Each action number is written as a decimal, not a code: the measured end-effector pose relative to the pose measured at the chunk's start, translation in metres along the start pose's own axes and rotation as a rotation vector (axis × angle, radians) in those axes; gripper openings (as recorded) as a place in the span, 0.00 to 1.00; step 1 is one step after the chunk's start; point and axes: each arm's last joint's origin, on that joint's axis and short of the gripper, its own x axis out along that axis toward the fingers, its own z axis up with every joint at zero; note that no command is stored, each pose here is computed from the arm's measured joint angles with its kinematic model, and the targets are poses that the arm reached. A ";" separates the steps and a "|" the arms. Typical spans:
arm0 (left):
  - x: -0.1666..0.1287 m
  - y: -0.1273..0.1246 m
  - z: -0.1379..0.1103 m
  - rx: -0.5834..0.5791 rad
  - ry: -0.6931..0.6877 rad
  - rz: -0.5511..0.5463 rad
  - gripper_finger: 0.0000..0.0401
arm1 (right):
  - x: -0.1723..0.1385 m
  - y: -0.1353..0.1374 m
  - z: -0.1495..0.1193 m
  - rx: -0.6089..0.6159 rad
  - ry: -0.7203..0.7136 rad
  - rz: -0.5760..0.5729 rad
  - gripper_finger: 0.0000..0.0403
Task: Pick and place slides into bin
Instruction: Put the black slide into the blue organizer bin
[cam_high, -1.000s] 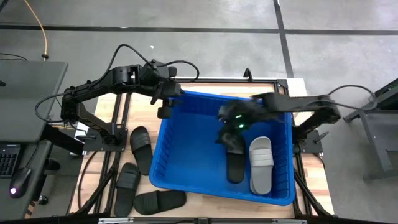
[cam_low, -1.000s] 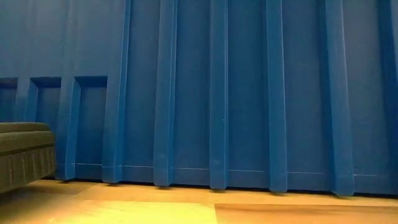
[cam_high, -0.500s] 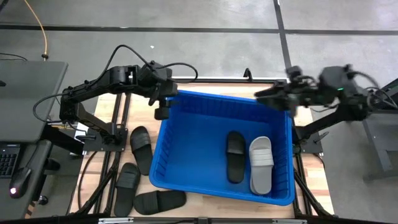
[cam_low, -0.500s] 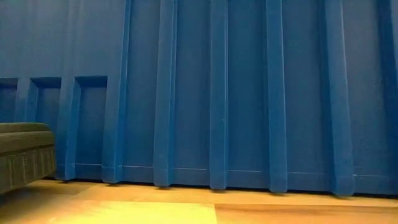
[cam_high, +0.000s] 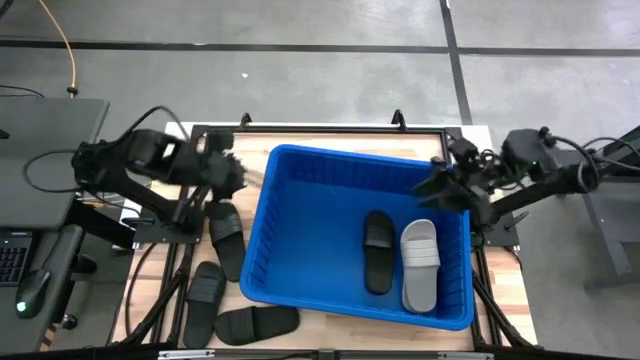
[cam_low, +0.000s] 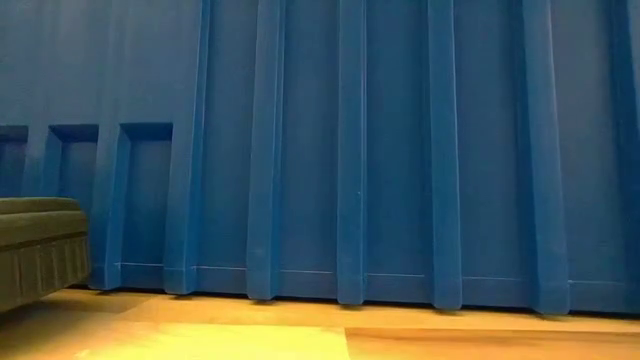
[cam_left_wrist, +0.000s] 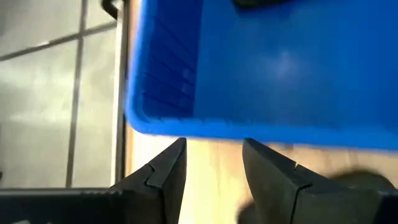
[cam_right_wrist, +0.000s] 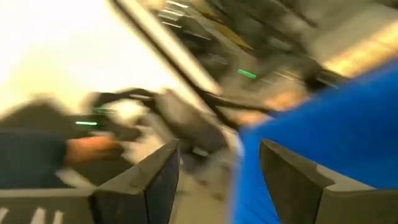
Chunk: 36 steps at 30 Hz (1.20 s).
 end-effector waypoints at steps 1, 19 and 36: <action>-0.002 -0.005 -0.003 0.006 0.020 -0.001 0.37 | 0.002 0.001 -0.001 -0.033 -0.027 0.097 0.52; 0.037 -0.094 -0.042 -0.314 0.210 0.024 0.37 | -0.033 -0.017 -0.028 -0.148 -0.313 0.462 0.52; 0.066 -0.175 -0.089 -0.167 0.190 -0.141 0.37 | -0.030 -0.020 -0.032 -0.136 -0.258 0.432 0.51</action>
